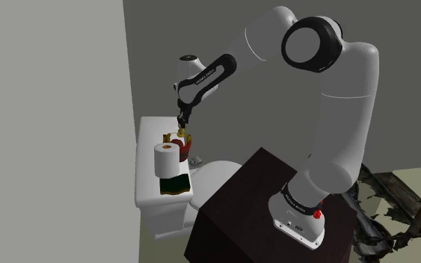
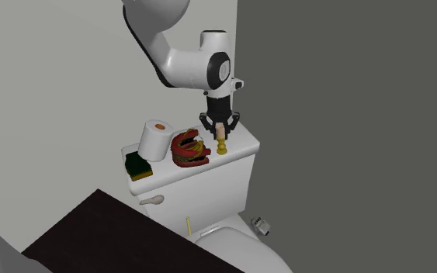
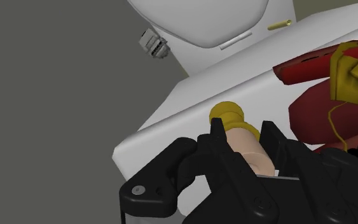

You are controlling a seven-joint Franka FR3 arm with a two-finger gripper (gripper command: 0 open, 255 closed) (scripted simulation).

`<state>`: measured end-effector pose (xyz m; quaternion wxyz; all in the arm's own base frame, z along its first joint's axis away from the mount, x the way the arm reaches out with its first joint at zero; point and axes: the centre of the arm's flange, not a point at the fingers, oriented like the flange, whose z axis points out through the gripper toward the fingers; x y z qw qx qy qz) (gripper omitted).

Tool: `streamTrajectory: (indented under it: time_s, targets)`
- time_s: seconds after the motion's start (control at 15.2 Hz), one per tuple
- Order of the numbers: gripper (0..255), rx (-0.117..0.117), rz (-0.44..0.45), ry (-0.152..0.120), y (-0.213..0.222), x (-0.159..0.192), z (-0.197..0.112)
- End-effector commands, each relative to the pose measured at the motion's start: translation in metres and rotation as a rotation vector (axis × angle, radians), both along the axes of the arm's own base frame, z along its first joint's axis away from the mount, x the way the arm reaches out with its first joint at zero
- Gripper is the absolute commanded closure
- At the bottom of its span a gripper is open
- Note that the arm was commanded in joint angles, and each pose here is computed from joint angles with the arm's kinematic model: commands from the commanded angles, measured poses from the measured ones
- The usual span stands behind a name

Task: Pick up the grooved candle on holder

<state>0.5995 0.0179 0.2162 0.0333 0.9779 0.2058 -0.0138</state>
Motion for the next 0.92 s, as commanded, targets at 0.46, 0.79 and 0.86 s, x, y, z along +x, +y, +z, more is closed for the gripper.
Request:
streamTrajectory:
  time_s: [0.46,0.79,0.86]
  targets:
    - [255,-0.001,-0.001,0.002,0.0,0.0,0.046]
    - [255,0.0,-0.001,0.002,0.0,0.0,0.068]
    - [255,0.0,-0.001,0.002,0.0,0.0,0.068]
